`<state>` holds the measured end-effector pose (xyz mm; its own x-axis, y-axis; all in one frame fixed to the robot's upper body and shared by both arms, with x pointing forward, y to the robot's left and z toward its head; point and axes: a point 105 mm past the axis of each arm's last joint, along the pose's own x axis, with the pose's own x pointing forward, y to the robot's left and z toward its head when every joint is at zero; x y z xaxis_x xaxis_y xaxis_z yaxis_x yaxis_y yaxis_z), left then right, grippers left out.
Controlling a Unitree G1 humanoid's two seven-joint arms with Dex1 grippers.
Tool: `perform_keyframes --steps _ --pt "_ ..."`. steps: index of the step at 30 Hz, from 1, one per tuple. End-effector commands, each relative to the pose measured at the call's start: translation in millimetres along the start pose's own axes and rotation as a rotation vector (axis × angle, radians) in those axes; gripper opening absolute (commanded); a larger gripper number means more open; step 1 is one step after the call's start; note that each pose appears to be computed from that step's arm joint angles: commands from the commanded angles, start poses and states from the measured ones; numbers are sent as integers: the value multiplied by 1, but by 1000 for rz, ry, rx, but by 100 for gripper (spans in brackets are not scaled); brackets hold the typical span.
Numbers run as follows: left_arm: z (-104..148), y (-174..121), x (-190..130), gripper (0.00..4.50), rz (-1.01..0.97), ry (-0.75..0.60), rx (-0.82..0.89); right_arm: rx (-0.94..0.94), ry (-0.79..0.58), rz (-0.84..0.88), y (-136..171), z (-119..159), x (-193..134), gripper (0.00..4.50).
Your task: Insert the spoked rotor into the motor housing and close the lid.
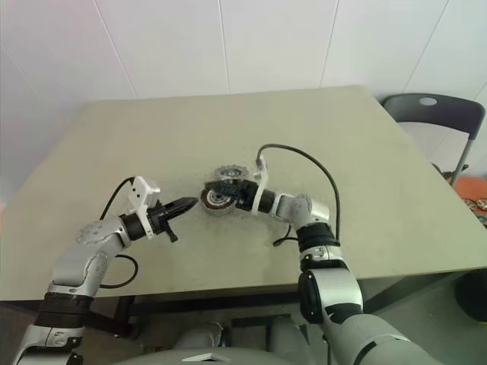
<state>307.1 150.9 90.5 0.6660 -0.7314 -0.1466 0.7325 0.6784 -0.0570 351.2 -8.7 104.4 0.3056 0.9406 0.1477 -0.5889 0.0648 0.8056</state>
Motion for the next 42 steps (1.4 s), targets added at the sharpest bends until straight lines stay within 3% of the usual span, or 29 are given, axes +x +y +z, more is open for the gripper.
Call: perform_keyframes --steps 1,12,18,26,30,42 --pt "12 2 -3 0 3 -40 28 -60 -47 67 13 15 17 22" --pt "12 0 -3 0 -3 -33 37 -152 -18 -135 -31 -7 28 22" --pt "14 0 -5 0 1 -37 39 -177 -28 -165 -37 -6 25 22" --pt "13 -1 -6 0 1 -36 39 -166 74 -162 -39 -22 24 22" --pt "13 -1 -6 0 2 -35 39 -124 120 -181 -41 -25 17 148" --pt "11 -2 -3 0 -6 -28 36 -65 169 -150 -22 -9 9 148"
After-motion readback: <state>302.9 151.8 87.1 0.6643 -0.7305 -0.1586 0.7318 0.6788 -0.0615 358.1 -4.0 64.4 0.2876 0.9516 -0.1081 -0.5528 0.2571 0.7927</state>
